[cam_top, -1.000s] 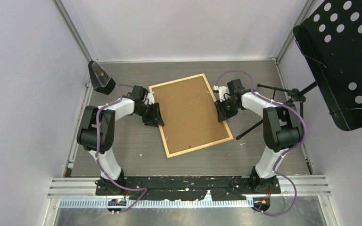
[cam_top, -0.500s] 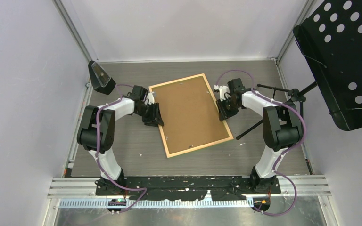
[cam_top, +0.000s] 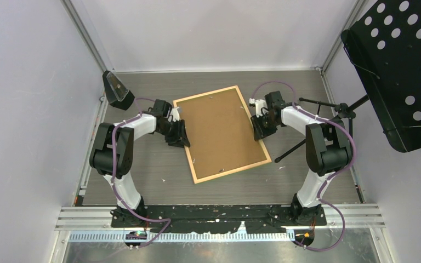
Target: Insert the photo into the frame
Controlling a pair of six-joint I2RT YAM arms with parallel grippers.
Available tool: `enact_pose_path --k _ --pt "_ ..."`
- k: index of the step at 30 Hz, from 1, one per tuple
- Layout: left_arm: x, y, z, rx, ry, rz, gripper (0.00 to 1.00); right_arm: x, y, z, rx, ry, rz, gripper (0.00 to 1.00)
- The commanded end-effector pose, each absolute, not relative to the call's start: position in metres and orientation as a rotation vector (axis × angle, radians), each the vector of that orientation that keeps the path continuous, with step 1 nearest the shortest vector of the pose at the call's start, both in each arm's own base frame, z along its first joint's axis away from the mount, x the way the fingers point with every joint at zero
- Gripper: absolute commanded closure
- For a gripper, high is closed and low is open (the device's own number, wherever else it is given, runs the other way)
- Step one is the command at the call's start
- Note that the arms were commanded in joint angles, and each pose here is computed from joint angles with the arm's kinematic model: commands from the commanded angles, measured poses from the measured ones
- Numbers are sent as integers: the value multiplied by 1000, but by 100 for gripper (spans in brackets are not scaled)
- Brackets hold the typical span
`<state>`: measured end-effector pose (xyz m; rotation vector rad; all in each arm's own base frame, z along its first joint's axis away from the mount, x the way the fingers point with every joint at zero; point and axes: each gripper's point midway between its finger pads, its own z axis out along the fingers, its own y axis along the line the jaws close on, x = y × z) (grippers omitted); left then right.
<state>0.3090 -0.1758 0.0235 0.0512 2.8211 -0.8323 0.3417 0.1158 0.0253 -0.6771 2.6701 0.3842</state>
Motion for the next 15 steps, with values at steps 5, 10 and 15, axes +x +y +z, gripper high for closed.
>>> enact_pose_path --k 5,10,15 --pt "296 -176 0 89 2892 -806 60 371 137 63 -602 2513 471 47" --pt "296 -176 0 89 2891 -806 60 370 135 61 -609 2523 460 47" --pt "296 -176 1 89 2892 -808 61 366 130 54 -647 2538 429 52"
